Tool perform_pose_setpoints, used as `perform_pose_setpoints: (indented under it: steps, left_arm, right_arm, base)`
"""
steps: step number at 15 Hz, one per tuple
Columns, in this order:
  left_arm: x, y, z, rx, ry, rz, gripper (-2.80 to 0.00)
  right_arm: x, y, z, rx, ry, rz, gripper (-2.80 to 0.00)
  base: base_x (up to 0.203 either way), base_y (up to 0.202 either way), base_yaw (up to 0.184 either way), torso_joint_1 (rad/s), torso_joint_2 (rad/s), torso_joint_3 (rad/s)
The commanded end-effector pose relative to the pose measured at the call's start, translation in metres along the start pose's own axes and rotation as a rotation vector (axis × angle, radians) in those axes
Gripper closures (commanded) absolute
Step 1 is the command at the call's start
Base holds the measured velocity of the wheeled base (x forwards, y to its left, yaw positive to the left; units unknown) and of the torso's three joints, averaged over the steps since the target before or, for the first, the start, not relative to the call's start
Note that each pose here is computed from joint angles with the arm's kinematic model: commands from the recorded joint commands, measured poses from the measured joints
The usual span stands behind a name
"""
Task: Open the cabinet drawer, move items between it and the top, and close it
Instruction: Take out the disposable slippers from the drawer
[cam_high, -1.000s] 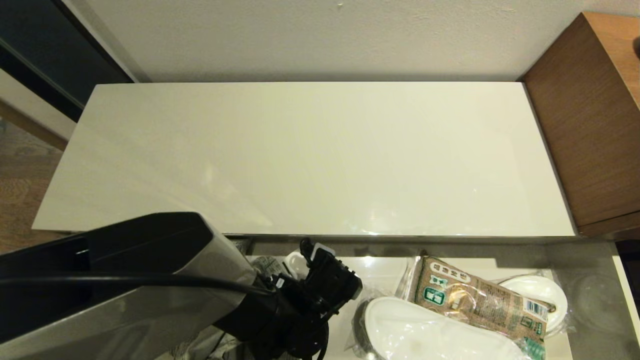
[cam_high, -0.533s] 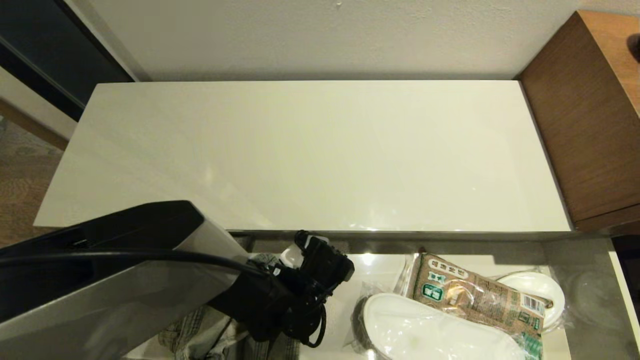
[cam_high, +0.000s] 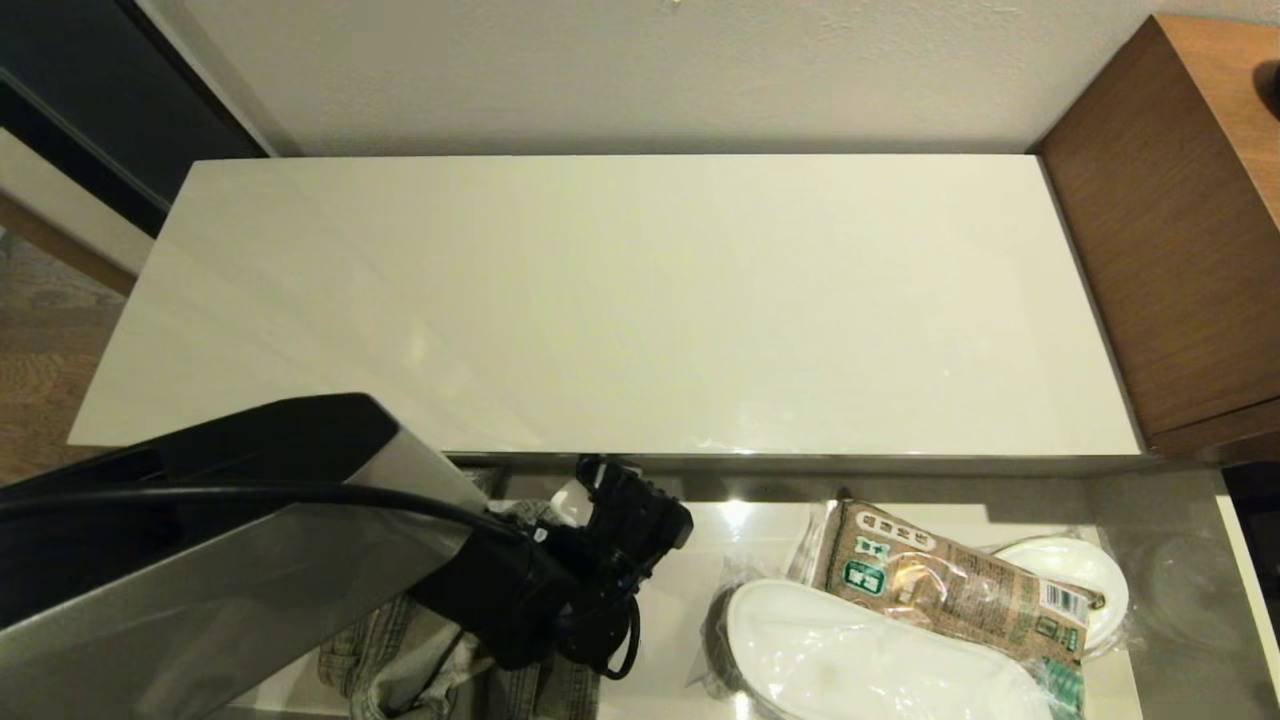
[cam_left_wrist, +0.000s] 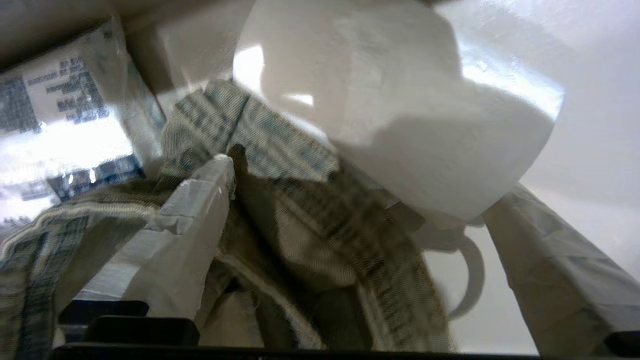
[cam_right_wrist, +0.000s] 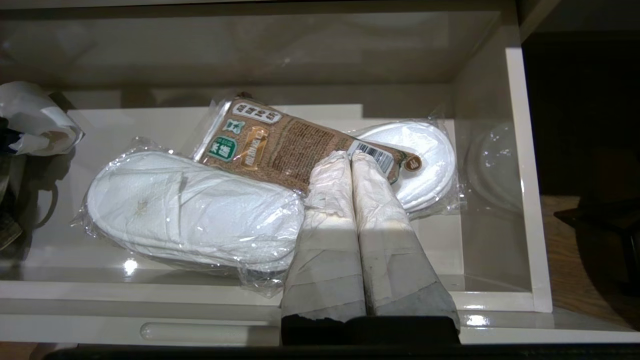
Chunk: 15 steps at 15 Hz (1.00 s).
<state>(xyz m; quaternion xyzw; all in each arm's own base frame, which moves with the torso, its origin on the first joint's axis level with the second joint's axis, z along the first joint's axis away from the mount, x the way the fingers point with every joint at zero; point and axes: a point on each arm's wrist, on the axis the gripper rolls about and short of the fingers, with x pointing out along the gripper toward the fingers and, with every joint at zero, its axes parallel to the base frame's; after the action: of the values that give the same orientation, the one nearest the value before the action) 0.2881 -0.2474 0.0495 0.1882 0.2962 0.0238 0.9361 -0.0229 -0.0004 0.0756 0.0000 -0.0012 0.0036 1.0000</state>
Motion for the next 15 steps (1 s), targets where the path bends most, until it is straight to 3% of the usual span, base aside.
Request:
perform_pose_setpoints:
  steps: [1, 2, 5, 8, 11, 13, 15]
  left_arm:
    - [-0.017, 0.001, 0.005, -0.001, -0.031, -0.017, -2.8]
    - [-0.026, -0.001, 0.002, 0.031, -0.034, -0.042, -2.8]
    - [-0.074, -0.031, -0.022, 0.22, -0.068, -0.195, -2.8]
    - [-0.084, -0.061, -0.052, 0.384, -0.051, -0.26, -2.8]
    - [-0.086, -0.066, -0.056, 0.405, -0.052, -0.27, -2.8]
    - [-0.089, -0.092, -0.066, 0.452, -0.064, -0.299, -2.8]
    - [-0.09, -0.104, -0.066, 0.46, -0.076, -0.313, -2.8]
  right_arm:
    - [-0.002, 0.0, -0.001, 0.0, -0.021, 0.0, 0.0]
    - [-0.002, 0.0, -0.001, -0.003, -0.02, 0.0, 0.0]
    - [-0.002, 0.0, -0.001, 0.0, -0.021, 0.0, 0.0]
    - [-0.002, 0.0, -0.001, 0.0, -0.021, 0.0, 0.0]
    - [-0.002, 0.0, -0.001, 0.0, -0.021, 0.0, 0.0]
    - [-0.002, 0.0, -0.001, 0.0, -0.021, 0.0, 0.0]
    - [-0.002, 0.0, -0.001, 0.0, -0.021, 0.0, 0.0]
  base:
    - [0.0, 0.0, 0.0, 0.0, 0.0, 0.0]
    - [0.0, 0.0, 0.0, 0.0, 0.0, 0.0]
    - [0.0, 0.0, 0.0, 0.0, 0.0, 0.0]
    - [0.0, 0.0, 0.0, 0.0, 0.0, 0.0]
    - [0.0, 0.0, 0.0, 0.0, 0.0, 0.0]
    - [0.0, 0.0, 0.0, 0.0, 0.0, 0.0]
    - [0.0, 0.0, 0.0, 0.0, 0.0, 0.0]
